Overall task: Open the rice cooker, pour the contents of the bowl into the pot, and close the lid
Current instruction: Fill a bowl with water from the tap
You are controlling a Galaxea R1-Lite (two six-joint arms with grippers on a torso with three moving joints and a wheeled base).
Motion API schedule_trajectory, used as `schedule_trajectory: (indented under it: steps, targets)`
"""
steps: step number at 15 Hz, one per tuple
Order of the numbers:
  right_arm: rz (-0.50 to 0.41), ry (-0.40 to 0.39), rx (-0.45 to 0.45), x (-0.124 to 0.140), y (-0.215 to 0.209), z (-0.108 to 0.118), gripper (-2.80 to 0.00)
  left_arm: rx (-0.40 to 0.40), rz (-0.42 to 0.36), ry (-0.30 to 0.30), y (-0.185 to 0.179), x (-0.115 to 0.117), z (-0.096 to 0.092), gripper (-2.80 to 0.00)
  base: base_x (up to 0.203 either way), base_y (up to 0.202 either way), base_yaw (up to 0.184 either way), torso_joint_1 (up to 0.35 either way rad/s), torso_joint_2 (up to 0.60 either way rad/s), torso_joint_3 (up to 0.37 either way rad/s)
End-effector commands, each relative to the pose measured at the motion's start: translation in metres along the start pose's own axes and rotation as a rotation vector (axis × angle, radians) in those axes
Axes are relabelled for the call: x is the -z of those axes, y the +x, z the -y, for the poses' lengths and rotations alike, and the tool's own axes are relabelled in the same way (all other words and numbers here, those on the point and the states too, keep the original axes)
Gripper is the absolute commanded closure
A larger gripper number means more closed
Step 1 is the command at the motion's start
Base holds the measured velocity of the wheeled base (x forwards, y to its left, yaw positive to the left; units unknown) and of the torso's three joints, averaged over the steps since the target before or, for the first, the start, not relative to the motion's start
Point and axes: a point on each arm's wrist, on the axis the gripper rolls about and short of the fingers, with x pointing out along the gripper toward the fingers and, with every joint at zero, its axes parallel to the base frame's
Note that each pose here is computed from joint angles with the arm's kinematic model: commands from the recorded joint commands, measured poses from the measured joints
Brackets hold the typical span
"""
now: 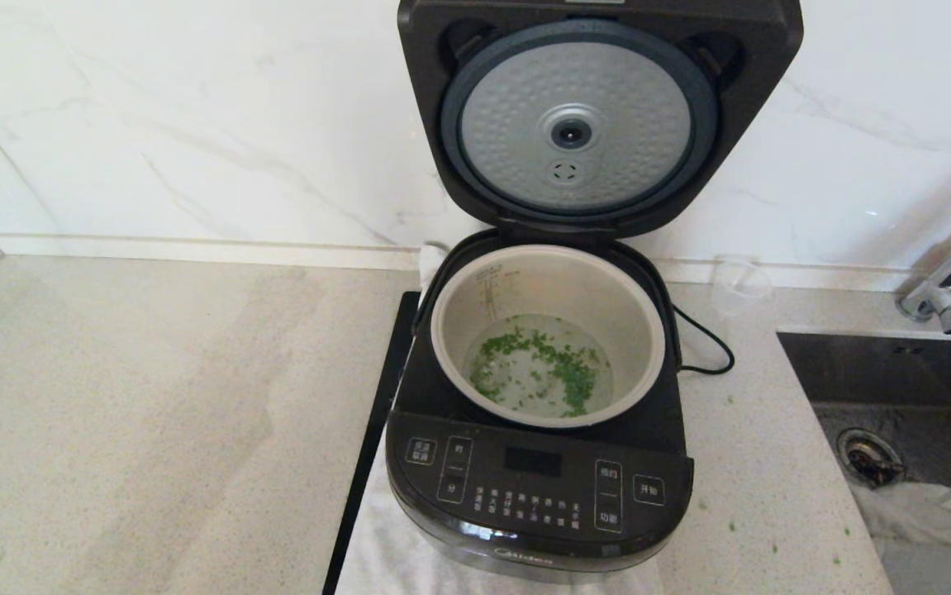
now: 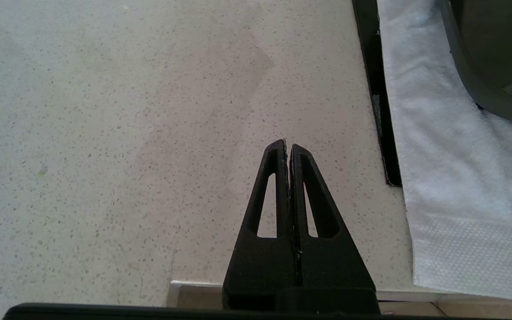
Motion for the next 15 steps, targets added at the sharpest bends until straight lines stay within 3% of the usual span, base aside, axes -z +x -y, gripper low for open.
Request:
schedule_trajectory:
  steps: [1, 8, 15]
  targets:
    - [-0.019, 0.008, -0.016, -0.002, 0.011, -0.004, 0.0, 0.001, 0.002, 0.001, 0.0, 0.0, 0.0, 0.0, 0.0, 0.0, 0.0, 0.0, 0.0, 0.0]
    - [-0.035, 0.015, -0.055, -0.006, 0.032, -0.034, 0.0, 0.0, 0.0, 0.001, 0.0, 0.0, 0.0, 0.0, 0.0, 0.0, 0.0, 0.0, 0.0, 0.0]
    - [-0.027, 0.012, -0.063, -0.005, 0.028, -0.04, 0.0, 0.001, 0.0, 0.001, 0.0, 0.0, 0.0, 0.0, 0.0, 0.0, 0.0, 0.0, 0.0, 0.0]
